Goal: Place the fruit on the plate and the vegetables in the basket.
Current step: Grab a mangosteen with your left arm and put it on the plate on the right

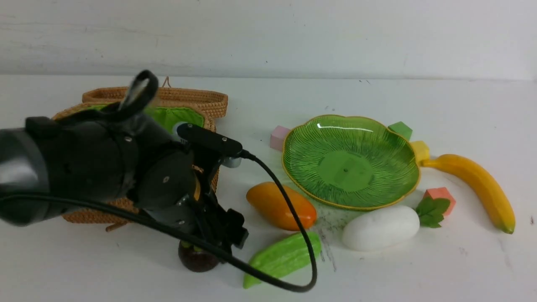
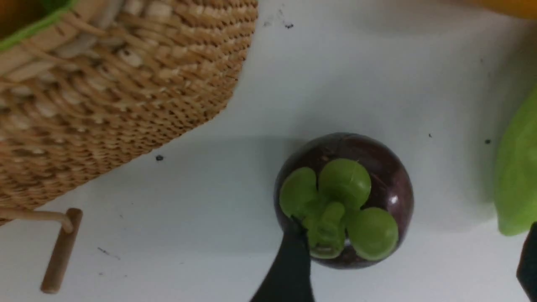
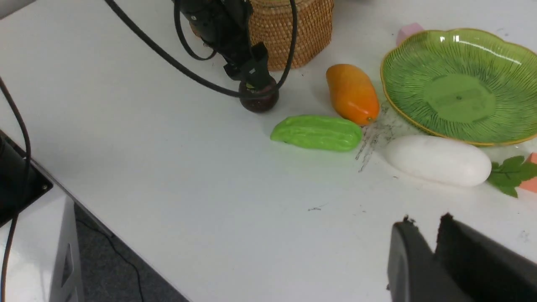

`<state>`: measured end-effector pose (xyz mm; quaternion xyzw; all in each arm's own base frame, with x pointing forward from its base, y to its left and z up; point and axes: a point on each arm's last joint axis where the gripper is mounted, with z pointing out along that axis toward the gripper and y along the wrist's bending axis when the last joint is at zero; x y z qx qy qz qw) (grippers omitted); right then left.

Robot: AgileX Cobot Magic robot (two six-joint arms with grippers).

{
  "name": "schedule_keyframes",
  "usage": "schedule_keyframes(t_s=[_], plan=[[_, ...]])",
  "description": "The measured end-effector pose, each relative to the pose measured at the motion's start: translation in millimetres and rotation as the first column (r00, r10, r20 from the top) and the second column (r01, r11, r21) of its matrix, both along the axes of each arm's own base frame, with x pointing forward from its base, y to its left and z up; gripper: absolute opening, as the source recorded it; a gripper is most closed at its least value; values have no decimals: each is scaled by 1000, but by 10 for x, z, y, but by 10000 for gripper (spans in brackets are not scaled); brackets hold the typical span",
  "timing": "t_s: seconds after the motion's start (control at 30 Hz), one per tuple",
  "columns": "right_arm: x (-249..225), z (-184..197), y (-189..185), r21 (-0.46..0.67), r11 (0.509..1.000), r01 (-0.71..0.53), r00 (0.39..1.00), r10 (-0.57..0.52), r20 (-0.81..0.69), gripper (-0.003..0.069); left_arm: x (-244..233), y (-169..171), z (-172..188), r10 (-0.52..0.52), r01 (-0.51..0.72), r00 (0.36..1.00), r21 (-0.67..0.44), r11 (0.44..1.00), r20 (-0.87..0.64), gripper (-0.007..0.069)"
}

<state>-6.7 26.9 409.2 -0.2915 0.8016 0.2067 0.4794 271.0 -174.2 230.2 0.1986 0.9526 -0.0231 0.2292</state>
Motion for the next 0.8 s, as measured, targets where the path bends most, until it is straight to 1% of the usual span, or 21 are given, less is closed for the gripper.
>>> schedule_keyframes(t_s=[0.17,0.4,0.43,0.67,0.8], plan=[[-12,-3,14,12,1000,-14,1000,14,-15,107,104,-43,-276,-17,19,999,53,998,-35,622],[-15,-2,17,15,1000,-17,1000,17,-16,109,168,-74,-532,-29,37,997,98,995,-77,603],[-15,-2,17,15,1000,-17,1000,17,-16,109,168,-74,-536,-29,37,997,99,994,-78,600],[-16,-2,19,17,1000,-19,1000,19,-17,109,167,-71,-553,-28,37,996,107,994,-85,493],[-15,0,19,19,1000,-18,1000,18,-15,108,145,-55,-552,-12,26,994,118,993,-112,479]])
